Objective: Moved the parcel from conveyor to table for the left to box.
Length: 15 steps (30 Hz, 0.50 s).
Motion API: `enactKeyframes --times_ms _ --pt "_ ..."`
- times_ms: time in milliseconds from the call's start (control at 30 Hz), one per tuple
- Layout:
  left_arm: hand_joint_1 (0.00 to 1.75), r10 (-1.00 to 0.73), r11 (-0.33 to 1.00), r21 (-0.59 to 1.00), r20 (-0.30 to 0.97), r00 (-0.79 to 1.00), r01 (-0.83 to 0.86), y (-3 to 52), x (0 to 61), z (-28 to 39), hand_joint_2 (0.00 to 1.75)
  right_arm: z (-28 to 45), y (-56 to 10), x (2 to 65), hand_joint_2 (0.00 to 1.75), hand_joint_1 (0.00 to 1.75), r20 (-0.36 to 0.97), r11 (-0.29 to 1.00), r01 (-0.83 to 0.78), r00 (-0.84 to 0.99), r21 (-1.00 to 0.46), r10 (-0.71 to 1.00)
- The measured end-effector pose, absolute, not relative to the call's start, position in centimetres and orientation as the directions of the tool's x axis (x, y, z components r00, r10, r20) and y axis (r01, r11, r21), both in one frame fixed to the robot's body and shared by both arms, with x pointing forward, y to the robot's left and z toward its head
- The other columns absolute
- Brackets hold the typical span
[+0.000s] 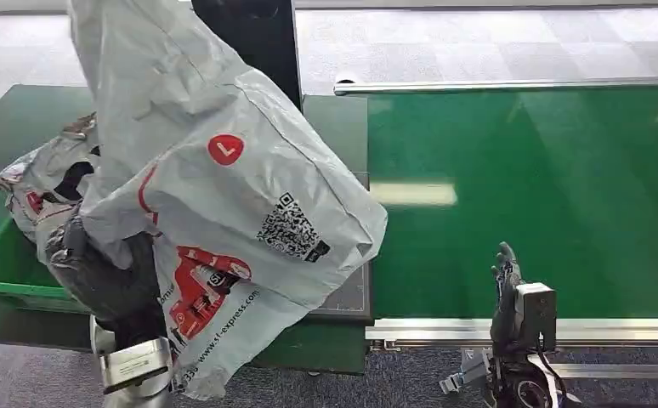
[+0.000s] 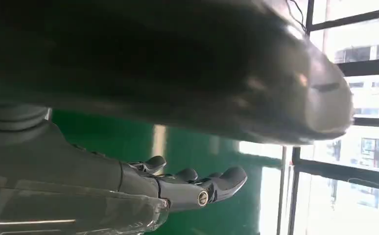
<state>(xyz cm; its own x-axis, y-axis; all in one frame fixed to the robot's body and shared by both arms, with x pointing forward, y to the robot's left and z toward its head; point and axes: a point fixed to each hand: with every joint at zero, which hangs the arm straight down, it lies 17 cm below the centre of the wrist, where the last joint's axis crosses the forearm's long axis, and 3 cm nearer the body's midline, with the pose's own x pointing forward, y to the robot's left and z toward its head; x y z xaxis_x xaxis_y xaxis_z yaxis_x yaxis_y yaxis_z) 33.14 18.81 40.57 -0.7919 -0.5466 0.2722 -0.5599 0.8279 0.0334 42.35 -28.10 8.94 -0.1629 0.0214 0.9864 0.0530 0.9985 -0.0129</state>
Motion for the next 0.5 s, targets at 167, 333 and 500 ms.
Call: enactKeyframes --times_ms 167,333,500 --pt "1.75 -0.742 0.67 0.081 0.042 -0.669 -0.738 18.4 30.2 44.2 1.75 8.8 -28.1 42.4 0.0 0.0 0.988 0.998 0.055 -0.155 -0.016 0.024" --pt "1.75 -0.922 0.386 0.232 0.059 -0.384 -0.893 22.6 34.8 42.5 1.75 8.3 -27.8 42.0 0.0 0.0 0.989 0.997 0.059 -0.142 -0.039 0.047" --pt "1.75 -0.931 0.269 0.434 0.345 -0.117 -0.86 31.4 40.7 34.1 1.75 8.1 -27.7 41.2 0.0 0.0 0.989 0.997 0.066 -0.135 -0.044 0.053"
